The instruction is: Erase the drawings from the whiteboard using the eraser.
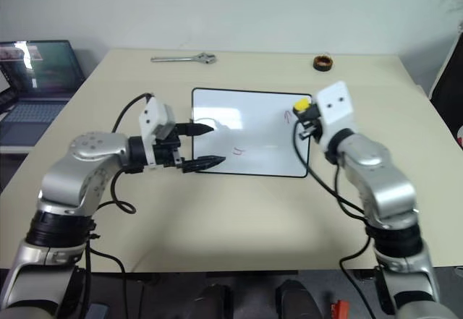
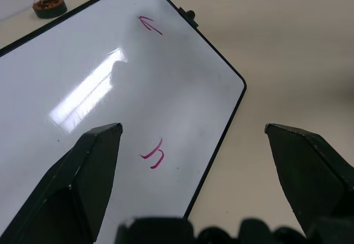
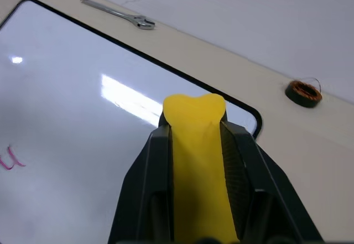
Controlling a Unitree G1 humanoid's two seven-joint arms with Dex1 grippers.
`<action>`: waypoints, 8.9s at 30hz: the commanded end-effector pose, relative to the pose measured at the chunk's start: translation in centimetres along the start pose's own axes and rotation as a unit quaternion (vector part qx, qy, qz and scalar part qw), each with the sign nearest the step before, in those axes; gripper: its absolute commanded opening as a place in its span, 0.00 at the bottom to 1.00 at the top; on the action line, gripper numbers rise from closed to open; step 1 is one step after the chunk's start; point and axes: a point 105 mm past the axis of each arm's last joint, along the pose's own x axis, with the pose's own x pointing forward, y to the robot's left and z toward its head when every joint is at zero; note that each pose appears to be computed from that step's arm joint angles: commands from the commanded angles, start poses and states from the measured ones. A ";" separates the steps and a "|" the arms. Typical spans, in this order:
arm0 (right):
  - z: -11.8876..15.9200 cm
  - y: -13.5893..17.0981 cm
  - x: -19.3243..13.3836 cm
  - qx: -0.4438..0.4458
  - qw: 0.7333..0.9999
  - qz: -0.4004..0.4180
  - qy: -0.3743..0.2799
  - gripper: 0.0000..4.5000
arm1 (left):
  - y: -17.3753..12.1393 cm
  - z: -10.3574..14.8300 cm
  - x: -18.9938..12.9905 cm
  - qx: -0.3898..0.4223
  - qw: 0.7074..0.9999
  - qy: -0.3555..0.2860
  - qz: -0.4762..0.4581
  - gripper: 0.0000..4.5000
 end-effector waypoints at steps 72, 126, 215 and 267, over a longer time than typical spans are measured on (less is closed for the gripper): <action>-3.3 6.6 -8.8 -0.028 0.962 0.269 -0.029 0.19 | -2.1 -6.8 -7.0 -0.066 0.993 0.040 0.094 1.00; -5.1 7.9 5.7 -0.376 0.912 0.161 0.008 0.15 | -3.3 -8.0 -6.0 -0.056 0.994 0.050 0.079 1.00; -3.8 19.6 6.1 -0.337 0.869 0.363 -0.008 0.12 | -2.2 -8.9 -10.8 -0.085 0.976 0.075 0.187 1.00; -4.6 16.1 6.5 -0.365 0.880 0.303 -0.007 0.01 | -2.1 -10.4 -10.2 -0.088 0.980 0.068 0.164 1.00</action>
